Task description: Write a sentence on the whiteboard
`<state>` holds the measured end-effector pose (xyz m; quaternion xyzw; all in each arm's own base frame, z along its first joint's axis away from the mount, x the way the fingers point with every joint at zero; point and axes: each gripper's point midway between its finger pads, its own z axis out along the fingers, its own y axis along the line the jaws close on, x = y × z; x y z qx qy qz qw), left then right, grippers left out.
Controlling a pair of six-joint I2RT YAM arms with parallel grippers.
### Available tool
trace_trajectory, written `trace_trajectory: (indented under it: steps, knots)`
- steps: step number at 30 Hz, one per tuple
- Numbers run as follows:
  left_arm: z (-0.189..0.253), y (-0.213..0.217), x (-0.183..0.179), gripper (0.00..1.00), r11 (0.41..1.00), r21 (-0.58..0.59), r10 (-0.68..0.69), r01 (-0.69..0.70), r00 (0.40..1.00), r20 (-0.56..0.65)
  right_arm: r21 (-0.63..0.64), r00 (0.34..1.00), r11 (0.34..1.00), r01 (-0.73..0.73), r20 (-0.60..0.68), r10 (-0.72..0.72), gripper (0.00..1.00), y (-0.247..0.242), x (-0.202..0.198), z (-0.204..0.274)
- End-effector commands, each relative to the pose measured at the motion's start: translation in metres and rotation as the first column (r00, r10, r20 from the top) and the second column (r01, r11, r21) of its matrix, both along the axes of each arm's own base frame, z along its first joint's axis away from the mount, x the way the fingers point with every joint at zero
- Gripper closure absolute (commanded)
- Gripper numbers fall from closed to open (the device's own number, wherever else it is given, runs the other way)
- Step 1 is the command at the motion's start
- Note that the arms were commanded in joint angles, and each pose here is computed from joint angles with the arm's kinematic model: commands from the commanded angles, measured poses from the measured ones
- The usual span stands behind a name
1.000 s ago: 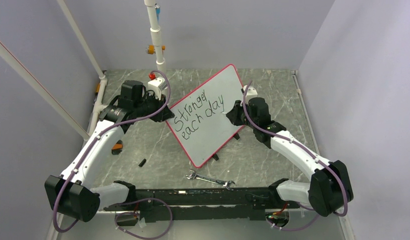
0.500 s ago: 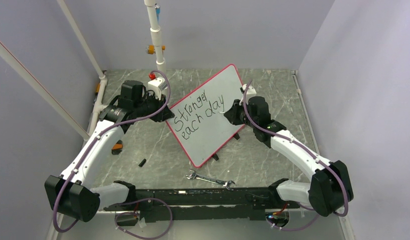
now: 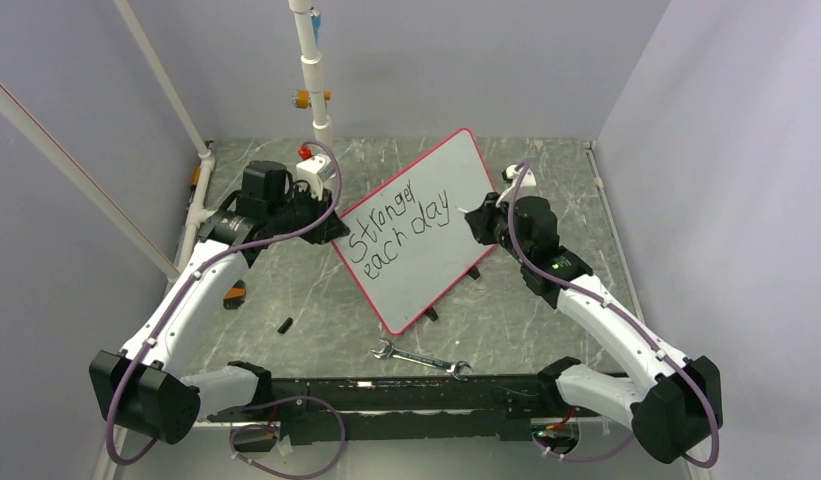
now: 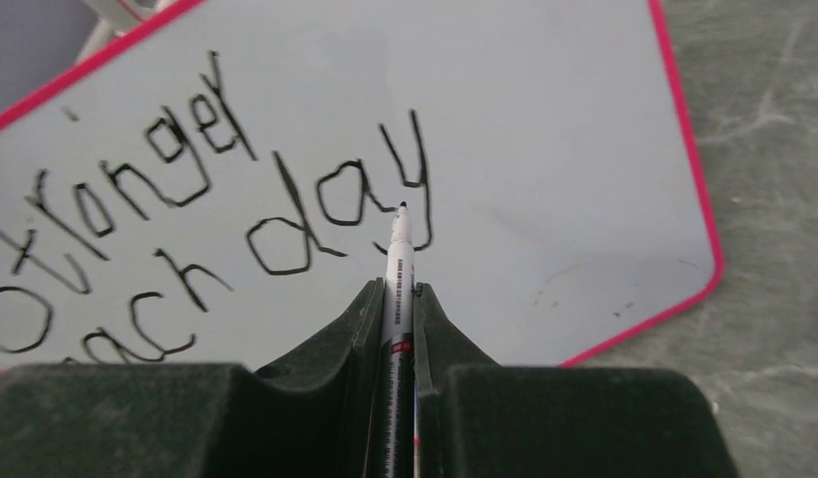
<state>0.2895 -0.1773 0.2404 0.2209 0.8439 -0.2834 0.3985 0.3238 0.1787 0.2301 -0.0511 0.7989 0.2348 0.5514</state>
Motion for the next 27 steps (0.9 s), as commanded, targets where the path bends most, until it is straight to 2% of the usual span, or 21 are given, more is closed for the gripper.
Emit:
trace_trajectory:
  steps: [1, 18, 27]
  knots:
    - [0.012, 0.021, 0.02, 1.0, 0.993, 0.101, 0.049, -0.066, 0.986, 0.156, -0.08, 0.993, 0.99, 0.114, -0.012, -0.115, 1.0, -0.023, 0.007, -0.014]
    - [0.012, 0.021, 0.021, 1.0, 0.993, 0.101, 0.049, -0.066, 0.987, 0.156, -0.086, 0.996, 0.994, 0.071, -0.055, -0.076, 1.0, -0.007, 0.025, -0.033]
    - [0.012, 0.021, 0.02, 1.0, 0.993, 0.1, 0.048, -0.064, 0.987, 0.156, -0.08, 0.997, 0.994, 0.068, -0.033, -0.071, 1.0, -0.003, 0.034, -0.034]
